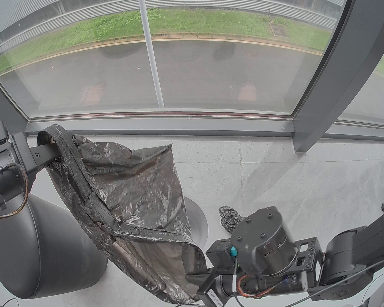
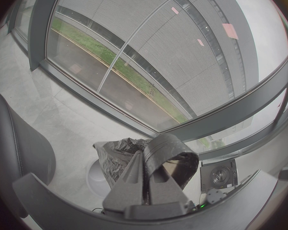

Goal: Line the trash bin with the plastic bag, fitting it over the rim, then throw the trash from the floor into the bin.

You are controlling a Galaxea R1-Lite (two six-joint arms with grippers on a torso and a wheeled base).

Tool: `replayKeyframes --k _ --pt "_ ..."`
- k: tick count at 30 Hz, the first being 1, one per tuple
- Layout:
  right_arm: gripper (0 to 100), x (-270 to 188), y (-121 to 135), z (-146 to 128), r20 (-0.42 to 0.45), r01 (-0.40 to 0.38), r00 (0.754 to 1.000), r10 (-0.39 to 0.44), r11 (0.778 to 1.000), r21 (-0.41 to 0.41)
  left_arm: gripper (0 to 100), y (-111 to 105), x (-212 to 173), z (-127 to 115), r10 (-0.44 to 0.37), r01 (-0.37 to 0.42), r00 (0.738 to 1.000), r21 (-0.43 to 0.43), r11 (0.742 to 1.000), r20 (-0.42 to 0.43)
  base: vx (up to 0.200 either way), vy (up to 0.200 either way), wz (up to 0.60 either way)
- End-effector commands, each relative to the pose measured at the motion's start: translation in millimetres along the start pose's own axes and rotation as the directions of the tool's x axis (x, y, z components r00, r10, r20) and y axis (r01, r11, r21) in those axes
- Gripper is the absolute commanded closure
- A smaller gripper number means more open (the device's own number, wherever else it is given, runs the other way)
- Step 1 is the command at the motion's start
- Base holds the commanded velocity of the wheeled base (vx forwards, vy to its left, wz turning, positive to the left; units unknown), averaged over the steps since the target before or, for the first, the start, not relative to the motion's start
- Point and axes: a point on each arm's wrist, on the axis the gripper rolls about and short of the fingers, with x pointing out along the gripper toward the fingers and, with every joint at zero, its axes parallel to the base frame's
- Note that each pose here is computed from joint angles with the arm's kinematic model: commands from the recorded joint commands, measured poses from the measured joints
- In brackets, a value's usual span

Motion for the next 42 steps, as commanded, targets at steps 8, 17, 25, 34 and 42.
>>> replayKeyframes --k 8,17,25,34,42 --pt "100 -43 -12 16 -0.065 -0.195 0.975 0.212 0.959 0.205 100 36 35 -22 0.156 -0.163 0.978 -0.038 0.986 -0.136 0.000 0.000 0.00" --pt "100 -41 -11 10 -0.123 -0.234 0.955 0.268 0.942 0.240 100 48 48 -33 0.194 -0.205 0.962 -0.043 0.978 -0.193 0.000 0.000 0.00" --pt "100 -18 -26 5 -0.159 -0.207 0.951 0.264 0.930 0.305 100 58 66 -41 0.214 -0.233 0.951 -0.063 0.970 -0.225 0.000 0.000 0.00" --pt "100 16 -59 6 -0.089 -0.171 0.974 0.209 0.932 0.321 100 75 96 -50 0.231 -0.260 0.936 -0.080 0.962 -0.264 0.000 0.000 0.00" --pt "100 41 -75 0 -0.078 -0.154 0.979 0.189 0.933 0.326 100 93 129 -58 0.234 -0.264 0.937 -0.087 0.961 -0.258 0.000 0.000 0.00"
